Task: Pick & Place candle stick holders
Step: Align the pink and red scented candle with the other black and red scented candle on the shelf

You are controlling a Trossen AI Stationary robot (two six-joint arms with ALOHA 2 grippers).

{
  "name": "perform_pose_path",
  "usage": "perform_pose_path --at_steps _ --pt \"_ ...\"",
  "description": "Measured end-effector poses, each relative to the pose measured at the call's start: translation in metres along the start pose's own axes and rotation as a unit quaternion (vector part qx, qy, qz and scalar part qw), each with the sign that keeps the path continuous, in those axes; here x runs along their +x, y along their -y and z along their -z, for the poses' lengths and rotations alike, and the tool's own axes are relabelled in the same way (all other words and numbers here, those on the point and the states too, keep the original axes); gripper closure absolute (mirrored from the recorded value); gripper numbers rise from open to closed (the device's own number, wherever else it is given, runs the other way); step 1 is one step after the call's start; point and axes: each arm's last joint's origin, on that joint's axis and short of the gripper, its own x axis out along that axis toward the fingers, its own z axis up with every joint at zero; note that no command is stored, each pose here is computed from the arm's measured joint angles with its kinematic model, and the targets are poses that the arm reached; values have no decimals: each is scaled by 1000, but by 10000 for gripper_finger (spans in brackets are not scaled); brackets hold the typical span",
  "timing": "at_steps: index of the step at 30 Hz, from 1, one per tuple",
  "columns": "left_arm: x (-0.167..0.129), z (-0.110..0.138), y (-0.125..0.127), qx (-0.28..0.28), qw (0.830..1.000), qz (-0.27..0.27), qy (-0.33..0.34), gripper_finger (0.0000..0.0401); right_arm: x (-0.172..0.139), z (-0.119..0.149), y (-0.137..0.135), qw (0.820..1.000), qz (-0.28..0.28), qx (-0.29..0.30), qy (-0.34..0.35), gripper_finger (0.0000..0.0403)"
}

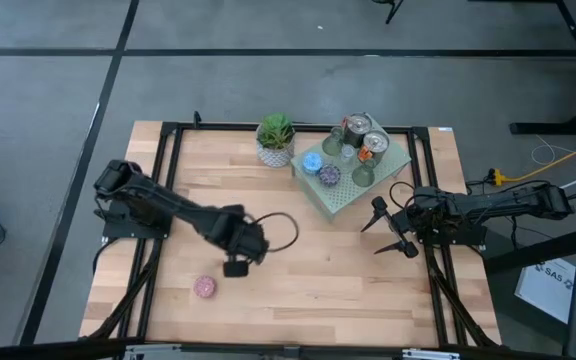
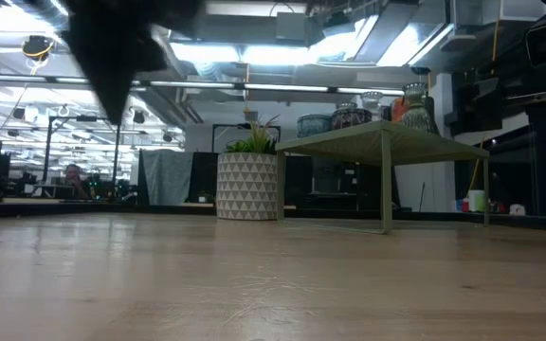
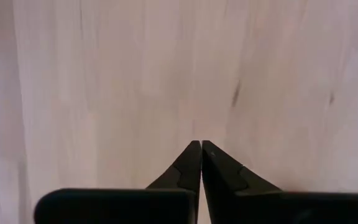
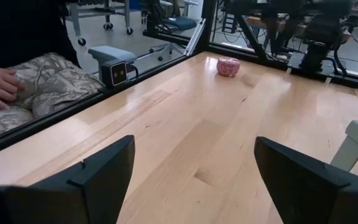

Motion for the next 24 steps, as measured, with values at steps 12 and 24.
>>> perform_pose_path --at_steps 12,24 --pt "-17 64 71 -109 991 15 -71 262 0 0 0 1000 0 0 0 71" --pt "-24 125 126 -175 983 -26 46 106 0 0 0 1000 -1 0 0 71"
